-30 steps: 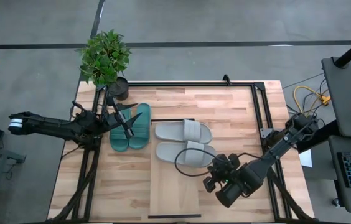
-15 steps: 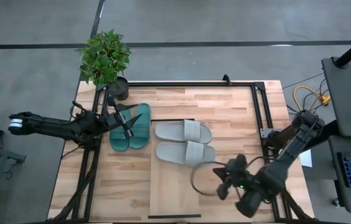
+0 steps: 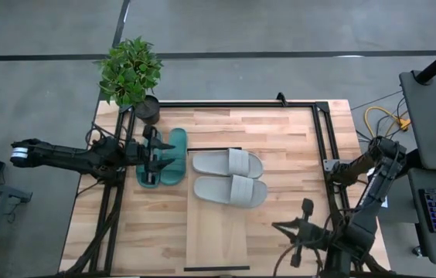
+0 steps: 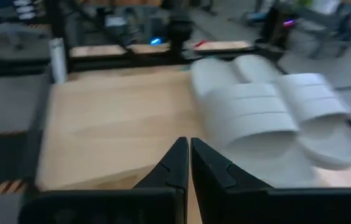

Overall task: Pick and place slides into the shelf
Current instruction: Put the left green slipper on the shelf

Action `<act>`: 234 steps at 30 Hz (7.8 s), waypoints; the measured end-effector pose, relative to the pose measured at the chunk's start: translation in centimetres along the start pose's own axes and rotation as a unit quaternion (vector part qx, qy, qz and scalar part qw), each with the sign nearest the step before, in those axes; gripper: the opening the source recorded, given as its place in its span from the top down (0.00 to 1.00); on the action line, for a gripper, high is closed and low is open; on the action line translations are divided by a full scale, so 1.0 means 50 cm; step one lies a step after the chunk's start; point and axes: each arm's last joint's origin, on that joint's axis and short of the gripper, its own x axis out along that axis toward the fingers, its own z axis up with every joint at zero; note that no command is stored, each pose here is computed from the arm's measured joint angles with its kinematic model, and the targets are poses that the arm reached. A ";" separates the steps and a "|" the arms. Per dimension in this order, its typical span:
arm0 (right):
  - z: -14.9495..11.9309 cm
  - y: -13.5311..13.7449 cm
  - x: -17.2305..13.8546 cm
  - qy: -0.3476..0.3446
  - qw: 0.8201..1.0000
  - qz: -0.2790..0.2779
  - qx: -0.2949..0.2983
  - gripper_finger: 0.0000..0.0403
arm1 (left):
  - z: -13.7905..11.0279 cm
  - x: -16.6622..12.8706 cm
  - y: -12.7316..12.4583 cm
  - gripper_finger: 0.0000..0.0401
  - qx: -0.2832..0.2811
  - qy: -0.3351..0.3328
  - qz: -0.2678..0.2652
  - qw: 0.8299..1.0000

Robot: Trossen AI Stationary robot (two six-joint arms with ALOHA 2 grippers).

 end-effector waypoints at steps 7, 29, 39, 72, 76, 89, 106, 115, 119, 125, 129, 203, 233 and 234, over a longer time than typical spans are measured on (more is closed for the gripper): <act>0.057 0.051 0.025 0.023 0.981 0.194 0.021 0.98 | 0.000 0.000 0.000 0.57 -0.036 -0.001 0.000 0.999; 0.120 -0.280 0.204 -0.086 0.951 0.254 -0.152 0.98 | -0.018 0.001 -0.002 0.57 -0.047 0.022 -0.001 0.999; 0.051 -0.511 0.115 -0.207 0.957 0.142 -0.142 0.98 | -0.021 0.002 -0.002 0.57 -0.032 0.025 0.001 0.999; -0.059 -0.519 0.111 -0.212 0.963 0.153 -0.070 0.98 | 0.087 0.010 0.022 0.57 0.015 0.416 0.065 0.907; -0.059 -0.519 0.111 -0.213 0.962 0.151 -0.079 0.98 | 0.068 -0.002 0.023 0.57 0.034 0.484 0.088 0.870; -0.053 -0.520 0.109 -0.232 0.957 0.145 -0.094 0.98 | 0.005 0.009 0.054 0.57 0.056 0.612 0.121 0.780; -0.051 -0.520 0.108 -0.238 0.955 0.142 -0.102 0.98 | -0.079 0.026 0.066 0.57 0.009 0.717 0.140 0.683; -0.060 -0.519 0.112 -0.213 0.961 0.145 -0.101 0.98 | -0.074 0.019 0.018 0.57 0.045 0.742 0.141 0.654; -0.061 -0.519 0.112 -0.209 0.963 0.149 -0.084 0.98 | -0.074 0.016 -0.009 0.57 0.060 0.735 0.150 0.658; -0.061 -0.519 0.112 -0.208 0.963 0.150 -0.083 0.98 | -0.074 0.003 -0.052 0.57 0.071 0.742 0.161 0.647; -0.064 -0.519 0.113 -0.199 0.965 0.150 -0.084 0.98 | -0.076 -0.017 -0.071 0.57 0.101 0.763 0.196 0.608; -0.068 -0.519 0.115 -0.189 0.966 0.151 -0.085 0.98 | -0.244 -0.090 -0.166 0.99 0.182 0.716 0.365 0.567; -0.067 -0.519 0.115 -0.189 0.967 0.153 -0.077 0.98 | 0.009 0.006 -0.146 1.00 0.125 0.703 0.276 0.644; -0.067 -0.519 0.115 -0.189 0.967 0.153 -0.077 0.98 | 0.014 0.005 -0.143 1.00 0.125 0.698 0.274 0.650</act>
